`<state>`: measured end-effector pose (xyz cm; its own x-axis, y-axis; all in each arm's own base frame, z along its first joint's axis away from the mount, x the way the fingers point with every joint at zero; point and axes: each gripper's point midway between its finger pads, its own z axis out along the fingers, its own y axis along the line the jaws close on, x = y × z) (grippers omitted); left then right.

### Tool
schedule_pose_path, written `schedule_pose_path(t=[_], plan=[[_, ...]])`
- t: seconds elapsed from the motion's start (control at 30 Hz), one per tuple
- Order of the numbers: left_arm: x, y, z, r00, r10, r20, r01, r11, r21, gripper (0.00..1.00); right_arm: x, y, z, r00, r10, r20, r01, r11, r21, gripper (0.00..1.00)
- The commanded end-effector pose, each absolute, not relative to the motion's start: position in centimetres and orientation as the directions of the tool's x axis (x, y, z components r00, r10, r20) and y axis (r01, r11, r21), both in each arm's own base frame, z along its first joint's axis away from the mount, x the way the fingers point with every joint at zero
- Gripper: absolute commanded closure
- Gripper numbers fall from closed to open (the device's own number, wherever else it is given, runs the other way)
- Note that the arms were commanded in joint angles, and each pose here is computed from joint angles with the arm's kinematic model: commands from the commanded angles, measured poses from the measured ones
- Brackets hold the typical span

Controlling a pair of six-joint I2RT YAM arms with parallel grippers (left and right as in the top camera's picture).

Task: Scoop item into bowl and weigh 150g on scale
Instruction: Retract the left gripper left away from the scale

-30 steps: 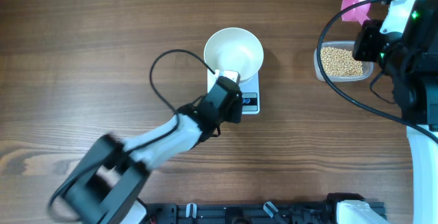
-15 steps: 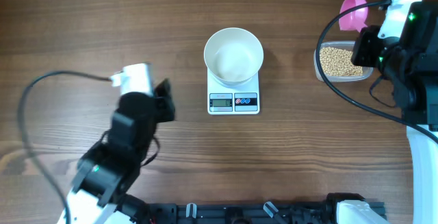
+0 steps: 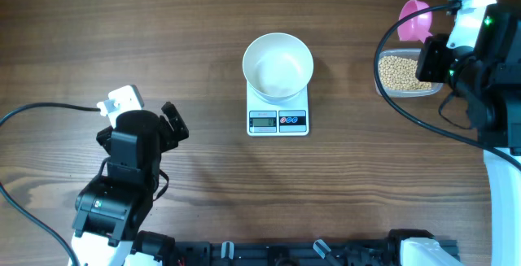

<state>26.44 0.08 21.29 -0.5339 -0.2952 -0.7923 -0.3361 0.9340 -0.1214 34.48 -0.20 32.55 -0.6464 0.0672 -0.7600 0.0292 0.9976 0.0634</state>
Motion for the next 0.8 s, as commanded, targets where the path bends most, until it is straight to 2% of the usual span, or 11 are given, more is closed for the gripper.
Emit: schedule_pose_path(t=[0.0,0.37,0.67,0.77], plan=[[26.5,0.6,20.8,-0.543,-0.289,-0.788,-0.357,0.929,-0.095,0.0,35.0,0.0,32.9,-0.64,0.046,-0.767,0.004,0.998,0.057,0.96],[27.2,0.4,18.9,-0.603,-0.274,-0.75,-0.363,0.931,-0.049,0.0,35.1,-0.2,32.8,-0.641,0.003,-0.768,-0.018,1.0,0.019,0.96],[27.8,0.3,16.4,-0.672,-0.256,-0.695,-0.364,0.931,0.009,0.0,34.9,-0.2,32.7,-0.641,0.159,-0.751,0.083,0.987,0.138,0.96],[27.9,0.2,15.6,-0.694,-0.251,-0.675,-0.364,0.931,0.028,0.0,34.9,-0.2,32.7,-0.625,0.28,-0.728,0.162,0.96,0.23,0.96]])
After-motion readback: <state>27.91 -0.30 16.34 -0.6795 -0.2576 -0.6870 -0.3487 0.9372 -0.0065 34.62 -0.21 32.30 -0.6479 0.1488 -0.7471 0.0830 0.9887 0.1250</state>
